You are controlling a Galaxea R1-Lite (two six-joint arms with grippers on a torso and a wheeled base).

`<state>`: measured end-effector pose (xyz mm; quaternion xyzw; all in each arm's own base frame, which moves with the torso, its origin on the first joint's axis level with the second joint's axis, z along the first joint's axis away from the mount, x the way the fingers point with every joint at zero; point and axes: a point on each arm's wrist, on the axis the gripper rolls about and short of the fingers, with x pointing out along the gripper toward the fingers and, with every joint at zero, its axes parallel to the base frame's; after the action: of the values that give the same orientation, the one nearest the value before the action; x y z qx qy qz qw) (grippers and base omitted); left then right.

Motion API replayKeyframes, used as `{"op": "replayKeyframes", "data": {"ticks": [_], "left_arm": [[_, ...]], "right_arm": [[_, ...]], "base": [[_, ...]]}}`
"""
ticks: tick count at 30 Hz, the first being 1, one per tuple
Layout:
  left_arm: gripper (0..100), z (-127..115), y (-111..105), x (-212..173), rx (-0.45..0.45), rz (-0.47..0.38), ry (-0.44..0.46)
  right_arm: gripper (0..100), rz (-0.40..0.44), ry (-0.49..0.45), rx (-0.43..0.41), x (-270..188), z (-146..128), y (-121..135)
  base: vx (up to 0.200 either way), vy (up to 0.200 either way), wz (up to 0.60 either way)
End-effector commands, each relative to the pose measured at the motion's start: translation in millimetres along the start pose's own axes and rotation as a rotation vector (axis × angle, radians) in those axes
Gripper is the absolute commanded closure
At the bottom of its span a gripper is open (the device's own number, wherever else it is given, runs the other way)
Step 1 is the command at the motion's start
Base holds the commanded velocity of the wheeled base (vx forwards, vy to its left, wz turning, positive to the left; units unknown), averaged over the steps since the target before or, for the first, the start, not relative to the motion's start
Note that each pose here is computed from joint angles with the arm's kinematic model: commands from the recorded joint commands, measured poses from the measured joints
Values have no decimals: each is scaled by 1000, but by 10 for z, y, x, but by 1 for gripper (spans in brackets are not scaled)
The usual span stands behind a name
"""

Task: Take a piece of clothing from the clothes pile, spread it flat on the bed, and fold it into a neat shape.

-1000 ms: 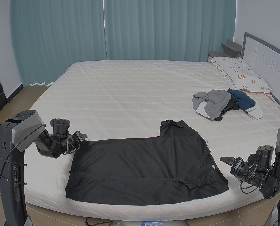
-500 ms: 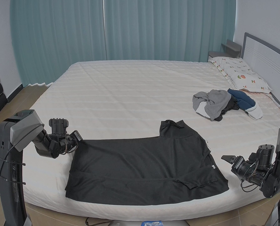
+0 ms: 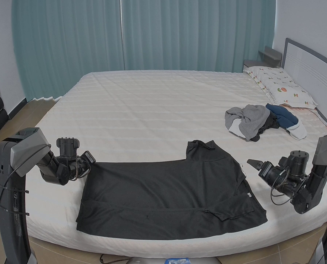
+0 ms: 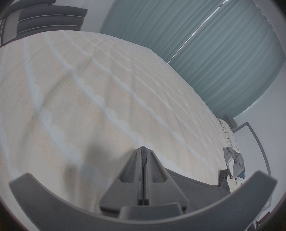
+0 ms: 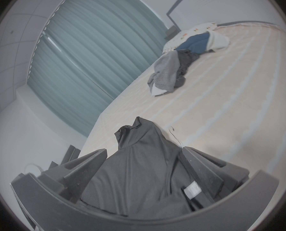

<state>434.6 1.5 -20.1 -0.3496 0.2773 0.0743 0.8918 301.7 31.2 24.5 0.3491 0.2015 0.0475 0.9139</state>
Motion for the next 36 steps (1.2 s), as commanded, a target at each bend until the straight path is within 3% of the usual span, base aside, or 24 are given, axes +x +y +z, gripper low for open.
{"op": "replayKeyframes", "data": {"ticks": [1, 4, 5, 9, 18, 29, 36], "left_arm": [[100, -24, -7, -14, -35, -10, 12], [100, -32, 0, -12, -37, -10, 15], [100, -52, 8, -21, -35, -5, 22], [100, -64, 35, -48, -38, 4, 28], [100, -78, 82, -41, -44, 17, 34], [100, -92, 87, -40, -42, 19, 39], [100, -96, 89, -41, -42, 20, 40]], "right_arm": [[0, 11, 87, -158, 891, 90, 263], [0, -18, 145, -197, 1096, 70, 308], [0, -26, 169, -252, 1253, 80, 373], [0, -43, 178, -292, 1474, 140, 474], [0, -47, 174, -301, 1823, 114, 446], [0, -99, 137, -294, 2168, 42, 153], [0, -114, 114, -286, 2223, 38, 126]], "base": [[0, 0, 0], [0, 0, 0], [0, 0, 0], [0, 0, 0], [0, 0, 0], [0, 0, 0], [0, 0, 0]]}}
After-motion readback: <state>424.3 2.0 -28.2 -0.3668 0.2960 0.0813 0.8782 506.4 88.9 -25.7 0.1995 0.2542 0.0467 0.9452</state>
